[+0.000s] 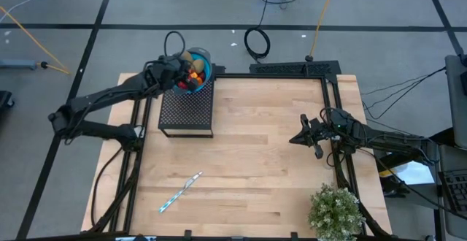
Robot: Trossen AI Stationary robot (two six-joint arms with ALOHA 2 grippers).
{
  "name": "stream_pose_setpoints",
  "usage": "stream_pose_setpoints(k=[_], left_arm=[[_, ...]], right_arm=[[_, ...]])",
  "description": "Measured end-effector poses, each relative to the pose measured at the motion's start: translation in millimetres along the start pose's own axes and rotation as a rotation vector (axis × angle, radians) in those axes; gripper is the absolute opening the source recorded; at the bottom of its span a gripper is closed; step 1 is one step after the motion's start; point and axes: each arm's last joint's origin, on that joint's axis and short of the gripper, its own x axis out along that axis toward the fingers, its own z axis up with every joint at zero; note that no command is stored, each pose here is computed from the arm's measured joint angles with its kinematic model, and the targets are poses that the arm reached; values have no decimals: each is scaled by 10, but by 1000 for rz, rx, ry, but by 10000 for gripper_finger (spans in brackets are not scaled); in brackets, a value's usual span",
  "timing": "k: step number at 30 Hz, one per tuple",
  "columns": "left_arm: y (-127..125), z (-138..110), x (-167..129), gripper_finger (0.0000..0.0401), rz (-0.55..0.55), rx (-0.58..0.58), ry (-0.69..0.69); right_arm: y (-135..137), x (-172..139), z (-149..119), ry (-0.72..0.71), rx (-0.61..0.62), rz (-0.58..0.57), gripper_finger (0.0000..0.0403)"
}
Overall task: Pick & Place Fruit
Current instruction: Put the peach into the blue strainer bowl on the shelf
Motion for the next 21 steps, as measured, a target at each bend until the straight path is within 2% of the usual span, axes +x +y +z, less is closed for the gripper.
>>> stream_pose_setpoints(k=[13, 21], left_arm=[[25, -10, 94, 1, 27, -6, 11], [25, -3, 93, 30, 25, -7, 4]], right_arm=[[0, 0, 0, 0, 0, 0, 0], [0, 0, 0, 0, 0, 0, 0]])
